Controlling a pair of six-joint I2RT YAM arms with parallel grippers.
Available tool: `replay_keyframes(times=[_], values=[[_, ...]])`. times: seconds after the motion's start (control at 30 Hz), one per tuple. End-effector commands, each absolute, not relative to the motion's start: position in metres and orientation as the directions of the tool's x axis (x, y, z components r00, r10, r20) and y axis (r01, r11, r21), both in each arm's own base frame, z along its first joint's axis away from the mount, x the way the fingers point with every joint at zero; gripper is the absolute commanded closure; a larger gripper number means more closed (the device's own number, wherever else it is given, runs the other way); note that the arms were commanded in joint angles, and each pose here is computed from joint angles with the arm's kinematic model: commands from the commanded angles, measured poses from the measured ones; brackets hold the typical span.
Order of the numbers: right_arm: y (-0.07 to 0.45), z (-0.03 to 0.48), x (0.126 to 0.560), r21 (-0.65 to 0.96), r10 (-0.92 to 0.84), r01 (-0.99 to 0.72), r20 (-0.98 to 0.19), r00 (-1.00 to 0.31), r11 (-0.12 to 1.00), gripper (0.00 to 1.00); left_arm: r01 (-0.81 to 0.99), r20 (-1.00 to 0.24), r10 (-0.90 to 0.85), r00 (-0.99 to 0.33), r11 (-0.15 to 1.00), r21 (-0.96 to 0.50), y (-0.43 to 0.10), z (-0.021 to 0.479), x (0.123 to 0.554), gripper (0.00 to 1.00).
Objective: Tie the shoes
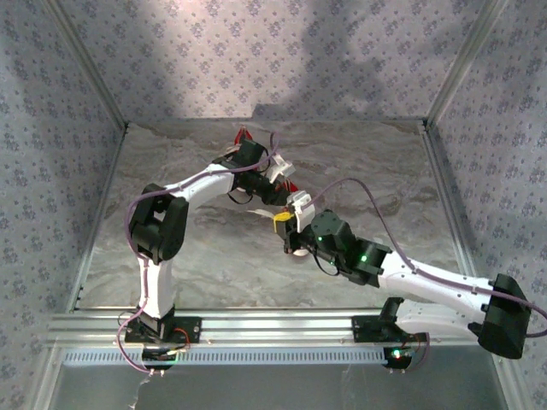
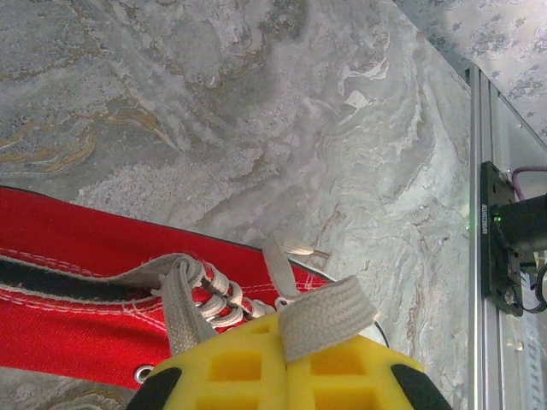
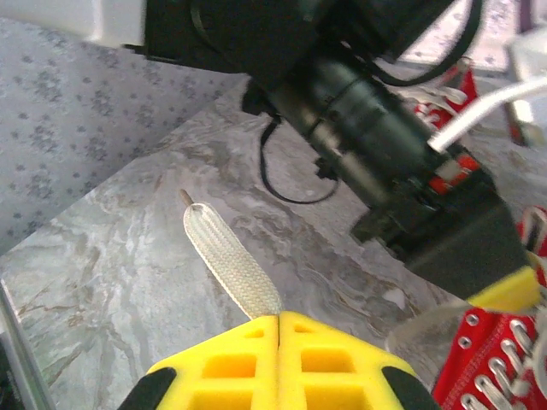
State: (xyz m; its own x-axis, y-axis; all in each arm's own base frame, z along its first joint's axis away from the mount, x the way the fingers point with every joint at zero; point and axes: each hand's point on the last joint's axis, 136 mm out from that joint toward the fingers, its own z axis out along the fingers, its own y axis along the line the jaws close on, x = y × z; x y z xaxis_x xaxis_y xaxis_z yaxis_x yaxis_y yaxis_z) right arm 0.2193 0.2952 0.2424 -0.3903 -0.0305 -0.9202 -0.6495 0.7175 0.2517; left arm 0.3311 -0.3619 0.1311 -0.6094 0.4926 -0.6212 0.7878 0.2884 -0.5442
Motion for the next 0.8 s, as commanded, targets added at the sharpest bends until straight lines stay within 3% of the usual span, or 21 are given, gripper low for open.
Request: replay_keyframes(times=[0.0,0.17,0.77], values=[[0.273,0.23,0.226,0.286,0.015,-0.556,-0.897,-0.441,0.78,1.0,0.818,-0.661,0.486,-0.571,0.269,-0.509,-0.359,0.151,0.327,1.0],[0.251,0.219,0.236,0.345,0.091,-0.441,-0.86,-0.502,0.829,1.0,0.827,-0.669,0.49,-0.558,0.265,-0.495,-0.357,0.147,0.322,1.0],[0.198,0.213,0.283,0.604,0.419,-0.091,-0.646,-0.638,0.792,1.0,0.883,-0.711,0.525,-0.468,0.309,-0.354,-0.347,0.123,0.309,1.0]])
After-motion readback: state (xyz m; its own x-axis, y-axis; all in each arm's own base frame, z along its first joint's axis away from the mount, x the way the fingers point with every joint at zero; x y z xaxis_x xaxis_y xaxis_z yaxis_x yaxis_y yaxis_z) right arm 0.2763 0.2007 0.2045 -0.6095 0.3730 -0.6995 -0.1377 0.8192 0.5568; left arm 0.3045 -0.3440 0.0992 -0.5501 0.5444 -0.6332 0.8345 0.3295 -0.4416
